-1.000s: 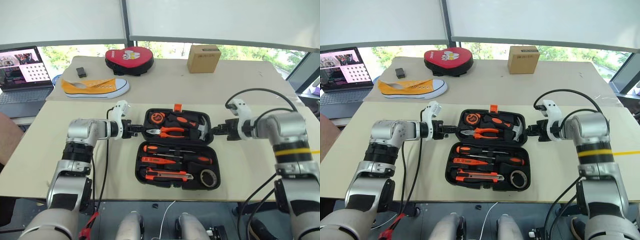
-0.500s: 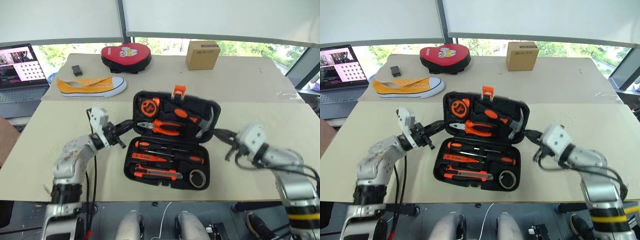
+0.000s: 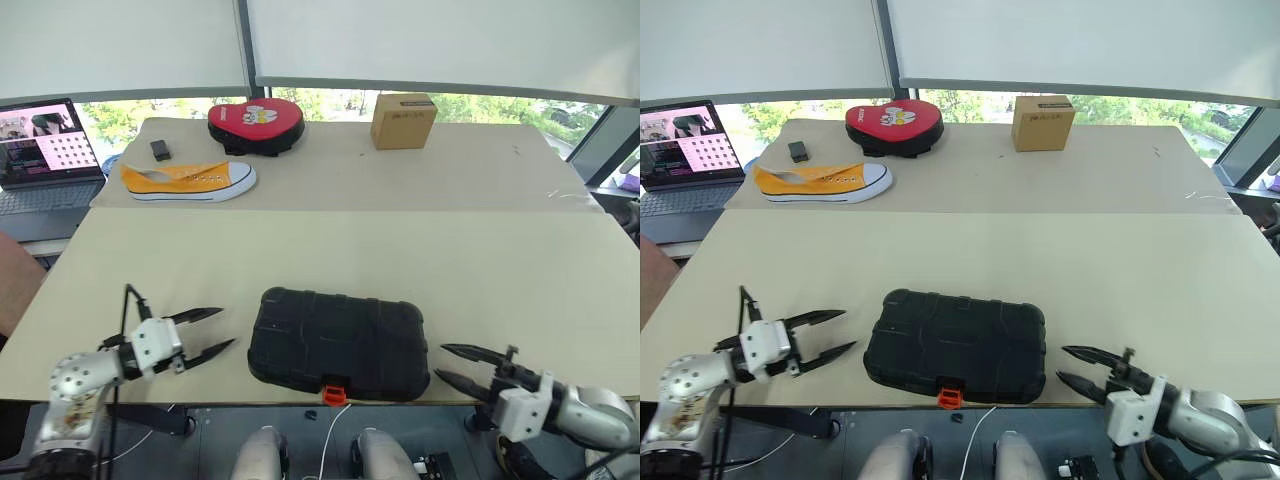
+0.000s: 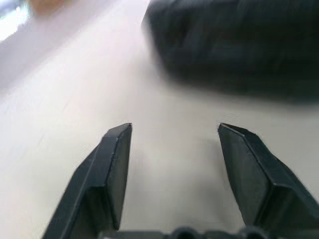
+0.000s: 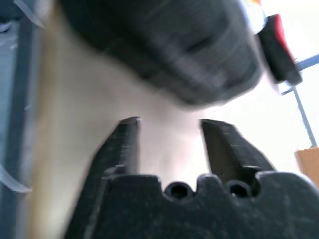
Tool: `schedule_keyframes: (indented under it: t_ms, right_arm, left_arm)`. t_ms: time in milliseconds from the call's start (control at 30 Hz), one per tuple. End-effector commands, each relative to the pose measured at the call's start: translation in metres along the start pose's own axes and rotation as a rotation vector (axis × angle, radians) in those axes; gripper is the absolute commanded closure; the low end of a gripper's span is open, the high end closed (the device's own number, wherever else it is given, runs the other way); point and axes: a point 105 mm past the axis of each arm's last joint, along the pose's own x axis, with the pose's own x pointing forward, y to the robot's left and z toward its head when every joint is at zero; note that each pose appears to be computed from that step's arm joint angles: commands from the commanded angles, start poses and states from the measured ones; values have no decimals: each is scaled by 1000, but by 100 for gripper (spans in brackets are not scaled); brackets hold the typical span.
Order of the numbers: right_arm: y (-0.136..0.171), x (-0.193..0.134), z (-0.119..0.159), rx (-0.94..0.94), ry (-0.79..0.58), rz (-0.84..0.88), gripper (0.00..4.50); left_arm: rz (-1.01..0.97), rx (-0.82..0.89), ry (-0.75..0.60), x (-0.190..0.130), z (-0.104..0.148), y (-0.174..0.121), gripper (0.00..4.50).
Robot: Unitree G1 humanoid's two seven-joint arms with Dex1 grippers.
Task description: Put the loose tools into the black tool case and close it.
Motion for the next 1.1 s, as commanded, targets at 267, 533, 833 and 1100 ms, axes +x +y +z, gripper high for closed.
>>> schedule_keyframes:
  t_ms: [267,533,833,1100]
  right_arm:
    - [17,2,51,480,-84,251,324]
    - [26,35,65,550,-71,322,445]
    - [-46,70,60,454,-113,-19,445]
    - [-52,87,35,433,-58,-86,445]
  left_arm:
    - [-66,-15,-83,49,43,38,311]
    - [-255,-22,-61,107,60,31,445]
    - [-356,-45,-22,125,51,12,445]
    - [-284,-133,-122,109,55,-3,445]
